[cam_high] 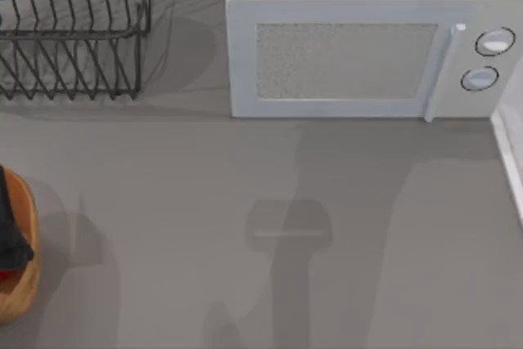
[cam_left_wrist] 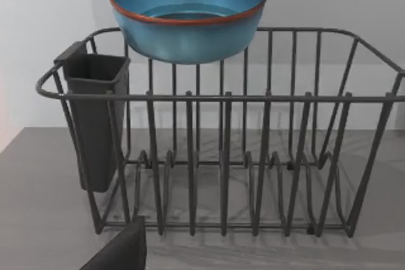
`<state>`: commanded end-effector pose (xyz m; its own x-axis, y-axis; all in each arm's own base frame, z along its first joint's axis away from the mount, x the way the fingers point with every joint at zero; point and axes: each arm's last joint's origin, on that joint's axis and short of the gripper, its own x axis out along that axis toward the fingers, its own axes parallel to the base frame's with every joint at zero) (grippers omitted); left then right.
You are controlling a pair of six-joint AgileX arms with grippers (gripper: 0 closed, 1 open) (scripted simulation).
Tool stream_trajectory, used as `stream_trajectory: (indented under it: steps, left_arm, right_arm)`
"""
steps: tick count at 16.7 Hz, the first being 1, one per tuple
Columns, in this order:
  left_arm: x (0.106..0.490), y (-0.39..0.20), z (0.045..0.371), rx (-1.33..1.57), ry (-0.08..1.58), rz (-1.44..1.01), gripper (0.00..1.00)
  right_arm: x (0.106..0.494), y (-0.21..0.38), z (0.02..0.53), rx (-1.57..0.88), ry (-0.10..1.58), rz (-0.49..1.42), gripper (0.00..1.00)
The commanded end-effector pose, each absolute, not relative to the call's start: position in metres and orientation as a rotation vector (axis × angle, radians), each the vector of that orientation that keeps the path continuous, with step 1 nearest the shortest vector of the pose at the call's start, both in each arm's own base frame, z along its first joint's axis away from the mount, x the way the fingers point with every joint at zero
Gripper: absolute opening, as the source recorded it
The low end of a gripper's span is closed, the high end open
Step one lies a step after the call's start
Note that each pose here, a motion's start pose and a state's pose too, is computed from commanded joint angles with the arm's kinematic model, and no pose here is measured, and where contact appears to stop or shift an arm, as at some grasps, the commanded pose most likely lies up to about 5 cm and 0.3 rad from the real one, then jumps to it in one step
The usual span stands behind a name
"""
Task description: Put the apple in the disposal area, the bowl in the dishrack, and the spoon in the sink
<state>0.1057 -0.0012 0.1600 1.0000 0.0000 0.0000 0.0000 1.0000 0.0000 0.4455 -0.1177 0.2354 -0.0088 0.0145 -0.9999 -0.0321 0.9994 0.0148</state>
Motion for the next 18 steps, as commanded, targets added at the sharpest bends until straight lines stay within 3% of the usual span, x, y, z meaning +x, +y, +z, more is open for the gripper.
stream_trajectory:
  steps: [7, 18]
  left_arm:
    - [0.106, -0.001, 0.16, 0.0, 0.0, 0.0, 1.0]
    - [0.106, -0.001, 0.16, 0.0, 0.0, 0.0, 1.0]
  right_arm:
    - [0.495, -0.08, 0.21, -0.018, 1.539, 0.026, 0.0]
    - [0.501, -0.073, 0.193, -0.009, 1.561, 0.024, 0.0]
